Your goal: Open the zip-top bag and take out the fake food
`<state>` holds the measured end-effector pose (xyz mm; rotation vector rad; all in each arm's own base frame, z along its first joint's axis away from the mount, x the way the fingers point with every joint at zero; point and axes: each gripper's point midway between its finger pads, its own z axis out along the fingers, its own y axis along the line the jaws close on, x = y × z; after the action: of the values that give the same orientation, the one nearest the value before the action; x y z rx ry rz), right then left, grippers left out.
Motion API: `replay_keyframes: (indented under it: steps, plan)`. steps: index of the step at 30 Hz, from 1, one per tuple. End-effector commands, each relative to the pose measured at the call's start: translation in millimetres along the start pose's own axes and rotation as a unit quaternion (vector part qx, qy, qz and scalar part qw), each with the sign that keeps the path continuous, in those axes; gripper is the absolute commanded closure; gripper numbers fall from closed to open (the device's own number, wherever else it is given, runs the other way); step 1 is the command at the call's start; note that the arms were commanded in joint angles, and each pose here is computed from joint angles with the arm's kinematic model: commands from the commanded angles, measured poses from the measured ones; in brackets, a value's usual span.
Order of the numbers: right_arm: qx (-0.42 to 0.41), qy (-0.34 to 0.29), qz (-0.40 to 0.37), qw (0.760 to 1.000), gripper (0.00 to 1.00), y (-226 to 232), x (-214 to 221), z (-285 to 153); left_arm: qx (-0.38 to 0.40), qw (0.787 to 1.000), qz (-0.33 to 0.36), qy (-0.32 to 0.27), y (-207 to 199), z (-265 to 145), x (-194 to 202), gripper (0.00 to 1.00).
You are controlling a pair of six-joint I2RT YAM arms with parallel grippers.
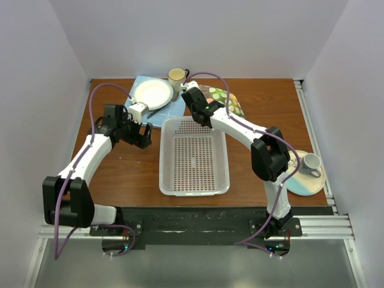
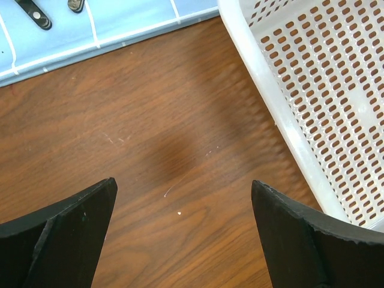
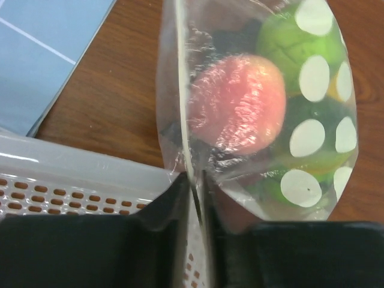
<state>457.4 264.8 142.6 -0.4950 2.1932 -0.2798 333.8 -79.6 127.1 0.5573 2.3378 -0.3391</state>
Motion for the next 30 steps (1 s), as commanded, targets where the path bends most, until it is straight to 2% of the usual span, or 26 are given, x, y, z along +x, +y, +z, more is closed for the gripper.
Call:
replay_keyframes:
  steps: [1,6,12,19,26,30]
  plan:
    - [0.002,-0.017,0.014,1.0,1.0,-6,-12,-6,0.001,1.0,0.01,-0.026,-5,-2,-4,0.0]
    - [0.021,-0.049,0.026,0.998,1.0,-28,-37,-23,0.039,0.999,0.019,-0.027,-25,1,14,0.0]
    - [0.039,-0.11,0.085,0.99,1.0,-94,-106,-58,0.046,0.997,0.064,-0.005,-46,10,32,0.0]
    - [0.057,-0.166,0.135,0.975,1.0,-155,-148,-91,0.059,0.993,0.099,0.003,-69,17,33,0.0]
    - [0.052,-0.204,0.156,0.965,1.0,-175,-168,-129,0.078,0.99,0.115,0.021,-97,36,27,0.0]
    - [-0.007,-0.235,0.191,0.953,1.0,-168,-184,-156,0.082,0.989,0.123,0.02,-104,46,14,0.0]
